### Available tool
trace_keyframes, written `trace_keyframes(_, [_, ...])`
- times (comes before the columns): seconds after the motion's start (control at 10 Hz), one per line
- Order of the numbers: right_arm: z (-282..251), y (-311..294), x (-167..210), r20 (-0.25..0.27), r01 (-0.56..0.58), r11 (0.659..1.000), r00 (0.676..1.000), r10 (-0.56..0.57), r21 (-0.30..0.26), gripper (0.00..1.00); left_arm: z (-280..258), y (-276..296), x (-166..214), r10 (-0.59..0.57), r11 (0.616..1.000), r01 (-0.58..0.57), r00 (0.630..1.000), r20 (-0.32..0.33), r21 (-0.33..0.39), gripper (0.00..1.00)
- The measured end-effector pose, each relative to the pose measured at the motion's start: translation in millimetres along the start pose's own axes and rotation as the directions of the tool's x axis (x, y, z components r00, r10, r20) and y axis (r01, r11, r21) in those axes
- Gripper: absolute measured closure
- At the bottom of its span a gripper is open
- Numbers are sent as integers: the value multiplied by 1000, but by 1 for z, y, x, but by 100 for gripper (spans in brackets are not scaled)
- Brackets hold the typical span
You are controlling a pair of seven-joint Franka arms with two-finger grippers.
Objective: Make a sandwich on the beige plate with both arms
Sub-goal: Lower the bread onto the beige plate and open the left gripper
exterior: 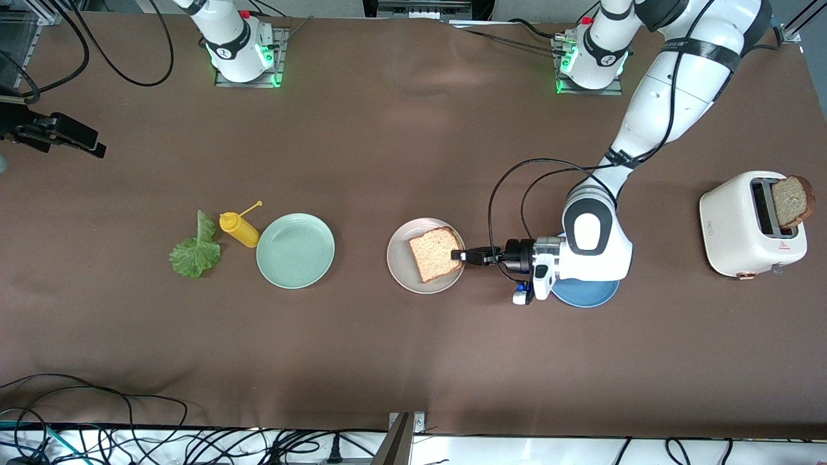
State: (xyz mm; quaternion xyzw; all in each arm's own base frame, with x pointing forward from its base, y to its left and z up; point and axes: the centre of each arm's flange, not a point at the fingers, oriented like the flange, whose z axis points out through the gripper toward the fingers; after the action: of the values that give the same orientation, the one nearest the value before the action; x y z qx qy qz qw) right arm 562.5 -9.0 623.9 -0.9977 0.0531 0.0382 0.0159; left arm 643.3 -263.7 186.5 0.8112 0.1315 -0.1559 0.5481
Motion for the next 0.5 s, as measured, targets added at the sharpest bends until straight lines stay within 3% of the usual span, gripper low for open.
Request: trace_keyframes(0.5, [0, 0, 0, 0, 0, 1000, 1000, 0, 0, 0, 14, -5, -2, -12, 1000, 12, 1000, 15, -5, 91])
